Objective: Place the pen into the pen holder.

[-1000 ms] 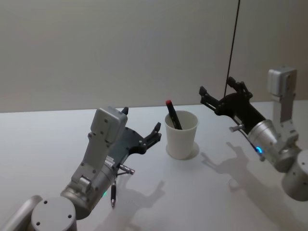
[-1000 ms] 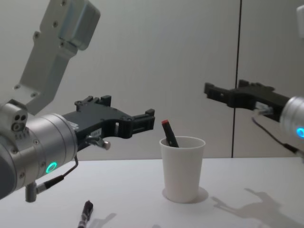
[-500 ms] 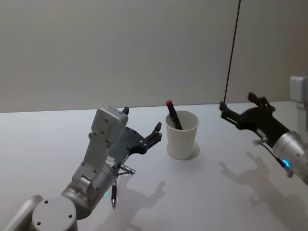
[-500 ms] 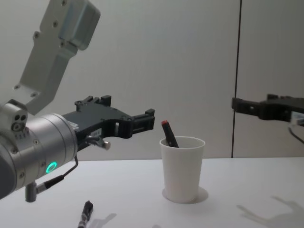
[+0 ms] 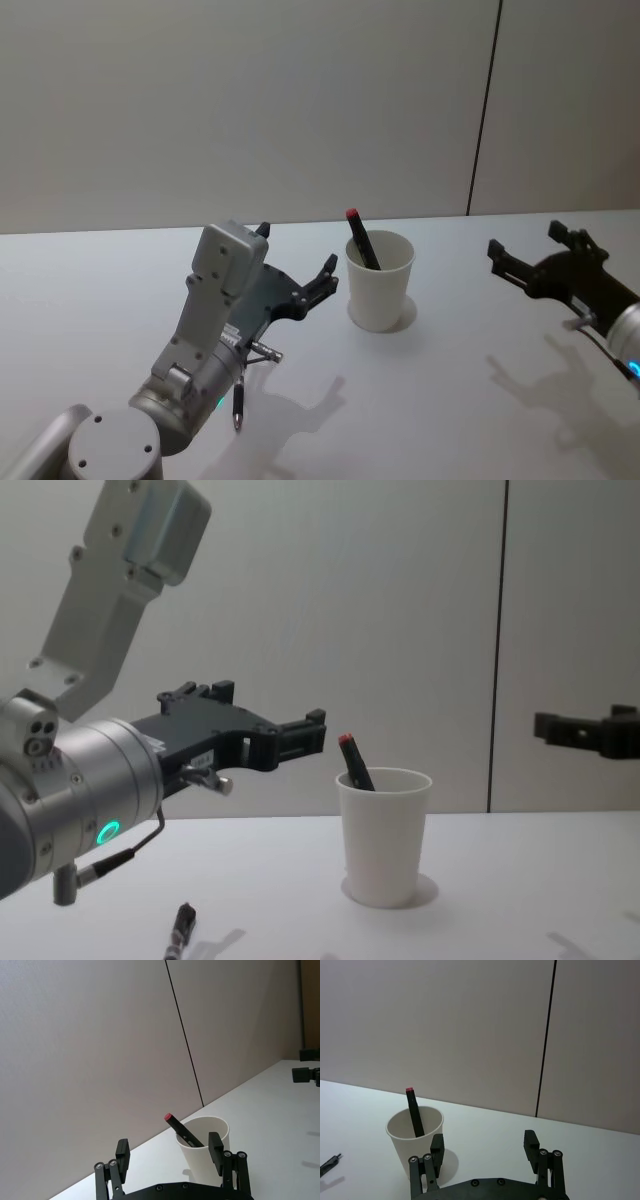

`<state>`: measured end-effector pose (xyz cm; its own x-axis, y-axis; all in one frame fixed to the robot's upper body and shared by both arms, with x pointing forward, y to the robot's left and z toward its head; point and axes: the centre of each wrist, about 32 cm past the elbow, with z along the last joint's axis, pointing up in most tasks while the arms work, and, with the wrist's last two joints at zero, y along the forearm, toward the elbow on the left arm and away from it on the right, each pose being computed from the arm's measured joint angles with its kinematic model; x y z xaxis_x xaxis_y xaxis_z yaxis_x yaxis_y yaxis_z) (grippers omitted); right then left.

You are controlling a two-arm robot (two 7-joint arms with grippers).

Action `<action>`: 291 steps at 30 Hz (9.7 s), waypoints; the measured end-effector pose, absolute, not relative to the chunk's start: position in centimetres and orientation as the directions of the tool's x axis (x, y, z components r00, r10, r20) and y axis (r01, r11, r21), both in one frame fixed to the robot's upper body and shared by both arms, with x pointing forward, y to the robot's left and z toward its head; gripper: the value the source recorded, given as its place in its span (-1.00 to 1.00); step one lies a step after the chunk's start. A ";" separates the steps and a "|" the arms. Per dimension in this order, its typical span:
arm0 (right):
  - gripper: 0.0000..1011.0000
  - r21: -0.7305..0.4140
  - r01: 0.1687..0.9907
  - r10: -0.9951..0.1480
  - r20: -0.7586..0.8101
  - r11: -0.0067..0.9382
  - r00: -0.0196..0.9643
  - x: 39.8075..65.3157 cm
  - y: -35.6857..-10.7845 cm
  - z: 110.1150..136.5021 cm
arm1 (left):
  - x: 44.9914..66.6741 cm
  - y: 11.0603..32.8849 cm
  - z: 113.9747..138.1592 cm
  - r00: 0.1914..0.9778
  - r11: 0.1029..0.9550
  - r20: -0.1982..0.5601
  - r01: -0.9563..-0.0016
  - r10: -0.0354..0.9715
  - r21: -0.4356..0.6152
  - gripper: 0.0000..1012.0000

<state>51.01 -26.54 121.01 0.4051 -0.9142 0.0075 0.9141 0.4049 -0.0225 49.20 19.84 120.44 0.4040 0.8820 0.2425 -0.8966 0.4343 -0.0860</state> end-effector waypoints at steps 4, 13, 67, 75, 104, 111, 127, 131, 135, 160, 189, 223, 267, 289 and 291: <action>0.98 -0.035 0.915 -0.916 0.006 0.401 0.401 50.4 -26.9 121.0 | 49.2 19.8 120.4 0.404 0.434 0.242 -0.897 0.882 -0.086 0.98; 0.98 -0.064 0.919 -0.920 0.004 0.390 0.391 48.9 -27.7 121.1 | 49.2 19.8 120.4 0.404 0.434 0.242 -0.897 0.882 -0.086 0.98; 0.98 -0.090 0.919 -0.923 0.004 0.383 0.385 47.6 -28.4 121.2 | 48.6 19.8 122.6 0.312 0.256 0.266 -0.940 0.912 0.226 0.98; 0.98 -0.090 0.919 -0.923 0.004 0.384 0.385 47.6 -28.4 121.2 | 48.4 19.7 123.1 0.297 0.223 0.232 -0.928 0.927 0.297 0.98; 0.98 -0.090 0.919 -0.923 0.004 0.384 0.385 47.6 -28.4 121.2 | 48.0 18.7 122.1 0.210 0.151 0.078 -0.873 0.975 0.464 0.98; 0.98 -0.090 0.919 -0.923 0.004 0.384 0.385 47.6 -28.4 121.2 | 48.2 18.7 121.6 0.184 0.135 0.054 -0.861 0.981 0.491 0.98; 0.98 -0.090 0.919 -0.923 0.004 0.384 0.385 47.6 -28.4 121.2 | 49.1 19.2 120.7 0.138 0.099 0.032 -0.837 0.990 0.539 0.98; 0.98 -0.090 0.919 -0.923 0.004 0.384 0.385 47.6 -28.4 121.2 | 49.3 19.3 120.4 0.128 0.090 0.032 -0.831 0.991 0.549 0.98; 0.98 -0.090 0.919 -0.923 0.004 0.384 0.385 47.6 -28.4 121.2 | 49.5 19.4 120.2 0.122 0.084 0.032 -0.827 0.992 0.556 0.98; 0.98 -0.090 0.919 -0.923 0.004 0.384 0.385 47.6 -28.4 121.2 | 50.1 19.5 120.1 0.125 0.080 0.033 -0.794 0.992 0.603 -0.01; 0.98 -0.090 0.919 -0.923 0.004 0.384 0.385 47.6 -28.4 121.2 | 50.1 19.5 119.9 0.132 0.083 0.034 -0.785 0.991 0.614 -0.54; 0.98 -0.090 0.919 -0.923 0.004 0.384 0.385 47.6 -28.4 121.2 | 50.9 20.5 121.4 0.139 0.096 0.067 -0.895 0.988 0.436 -0.74; 0.98 -0.090 0.919 -0.923 0.004 0.384 0.385 47.6 -28.4 121.2 | 52.1 22.6 123.5 0.504 0.521 0.180 -0.851 0.845 -0.060 -0.74; 0.98 -0.090 0.919 -0.923 0.004 0.383 0.385 47.6 -28.4 121.2 | 53.9 22.5 124.1 0.763 0.786 0.206 -0.614 0.613 -0.064 -0.74; 0.98 -0.090 0.919 -0.923 0.004 0.384 0.385 47.6 -28.4 121.2 | 54.1 22.3 124.1 0.778 0.802 0.209 -0.595 0.593 -0.058 -0.74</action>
